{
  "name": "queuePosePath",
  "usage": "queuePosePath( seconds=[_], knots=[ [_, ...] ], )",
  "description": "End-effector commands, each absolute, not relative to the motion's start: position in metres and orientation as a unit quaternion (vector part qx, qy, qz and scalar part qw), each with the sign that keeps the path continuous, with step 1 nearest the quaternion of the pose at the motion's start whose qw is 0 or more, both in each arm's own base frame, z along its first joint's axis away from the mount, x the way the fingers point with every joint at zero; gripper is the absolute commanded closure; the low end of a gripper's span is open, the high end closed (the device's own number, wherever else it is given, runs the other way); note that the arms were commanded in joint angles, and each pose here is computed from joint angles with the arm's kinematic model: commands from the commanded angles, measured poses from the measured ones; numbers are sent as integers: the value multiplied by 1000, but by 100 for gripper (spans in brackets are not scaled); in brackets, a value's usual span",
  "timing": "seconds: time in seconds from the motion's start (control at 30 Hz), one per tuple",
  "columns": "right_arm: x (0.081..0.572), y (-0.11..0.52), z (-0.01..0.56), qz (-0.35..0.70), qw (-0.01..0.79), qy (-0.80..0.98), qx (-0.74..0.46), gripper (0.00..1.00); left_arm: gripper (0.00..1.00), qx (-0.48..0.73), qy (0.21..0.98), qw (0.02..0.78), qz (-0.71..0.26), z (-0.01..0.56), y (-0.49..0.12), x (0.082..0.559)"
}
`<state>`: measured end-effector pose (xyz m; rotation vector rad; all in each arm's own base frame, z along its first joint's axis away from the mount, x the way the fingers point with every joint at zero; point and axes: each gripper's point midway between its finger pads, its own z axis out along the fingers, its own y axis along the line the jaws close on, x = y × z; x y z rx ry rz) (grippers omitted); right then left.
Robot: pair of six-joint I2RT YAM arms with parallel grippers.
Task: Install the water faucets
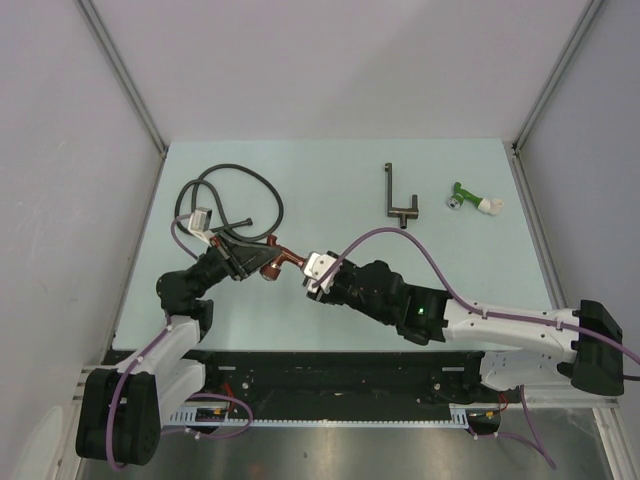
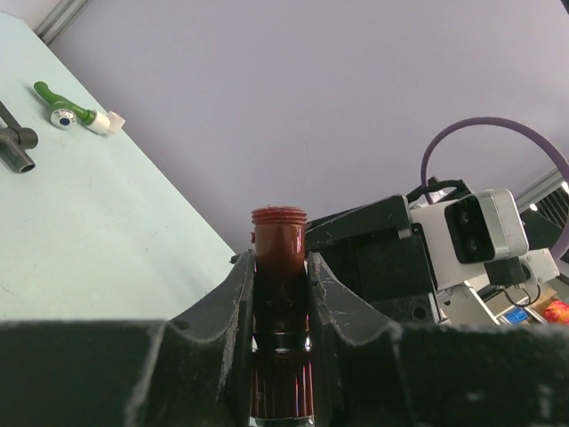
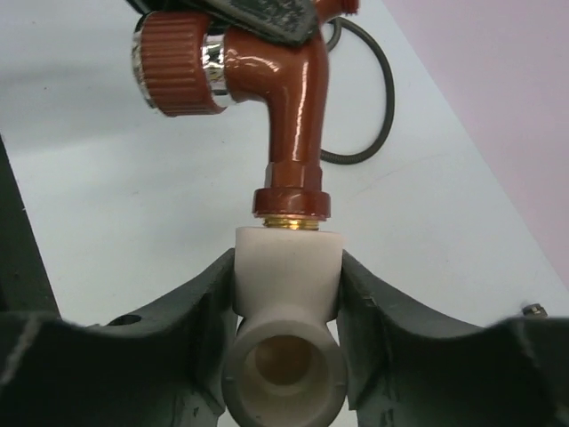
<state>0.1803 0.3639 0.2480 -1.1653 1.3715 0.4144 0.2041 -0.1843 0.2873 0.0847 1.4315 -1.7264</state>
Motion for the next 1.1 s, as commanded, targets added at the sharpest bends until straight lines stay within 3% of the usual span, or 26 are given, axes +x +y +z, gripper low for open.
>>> queuePosePath(
  seconds=[0.0,0.13,0.27,0.5,0.73,0.83,0.93,1.07],
  knots=[
    [177,372,287,211,638,569,-474,68,100,178,436,559,-682,346,-178,156],
    [162,377,299,285,622,557,-470,99,100,177,436,559,-683,346,-178,156],
    [164,373,313,389,583,564,-436,100,100,177,435,560,-682,347,-178,157],
    [171,365,319,599,397,623,-308,100,100,179,435,561,-681,346,-178,156],
    [177,374,291,669,237,663,-240,100,100,180,434,561,-681,347,-178,155],
    [185,377,278,656,244,674,-238,100,100,180,434,562,-681,347,-178,155],
    [196,370,281,624,295,687,-229,81,100,179,435,561,-681,347,-178,156],
    [215,345,292,547,405,697,-227,48,100,178,435,560,-682,347,-178,156]
  ],
)
